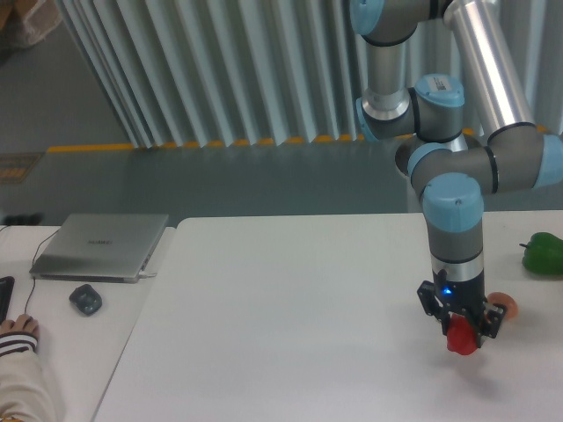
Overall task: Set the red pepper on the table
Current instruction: 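Lower the gripper holding the red pepper onto the table near the egg, then open the gripper to release the red pepper and lift away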
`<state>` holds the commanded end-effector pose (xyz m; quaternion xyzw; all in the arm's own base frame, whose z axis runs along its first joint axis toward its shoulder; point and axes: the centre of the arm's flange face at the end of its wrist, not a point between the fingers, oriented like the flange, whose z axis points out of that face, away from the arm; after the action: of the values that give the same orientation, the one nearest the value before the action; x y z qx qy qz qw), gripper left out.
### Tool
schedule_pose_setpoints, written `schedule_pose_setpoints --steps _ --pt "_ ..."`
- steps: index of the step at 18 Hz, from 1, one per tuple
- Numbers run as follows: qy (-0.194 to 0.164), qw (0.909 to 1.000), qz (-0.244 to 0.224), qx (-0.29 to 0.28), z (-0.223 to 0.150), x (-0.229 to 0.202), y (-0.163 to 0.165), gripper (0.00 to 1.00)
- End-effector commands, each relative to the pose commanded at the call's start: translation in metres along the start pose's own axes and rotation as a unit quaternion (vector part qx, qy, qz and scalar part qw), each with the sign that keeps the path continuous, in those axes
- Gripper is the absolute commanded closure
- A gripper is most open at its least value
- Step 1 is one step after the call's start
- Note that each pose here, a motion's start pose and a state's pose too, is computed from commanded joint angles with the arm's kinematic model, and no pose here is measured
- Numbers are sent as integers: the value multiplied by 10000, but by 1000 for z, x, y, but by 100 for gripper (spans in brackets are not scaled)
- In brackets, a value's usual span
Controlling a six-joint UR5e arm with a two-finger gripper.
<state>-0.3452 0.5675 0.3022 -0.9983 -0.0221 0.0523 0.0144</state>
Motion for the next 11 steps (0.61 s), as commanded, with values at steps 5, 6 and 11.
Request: schedule_pose_setpoints --steps 5,6,11 --pt "-15 9999 121 17 -3 0 0 0" --pt "-20 9998 182 23 -5 0 0 0" --pt "-244 9979 538 257 -49 -6 9 0"
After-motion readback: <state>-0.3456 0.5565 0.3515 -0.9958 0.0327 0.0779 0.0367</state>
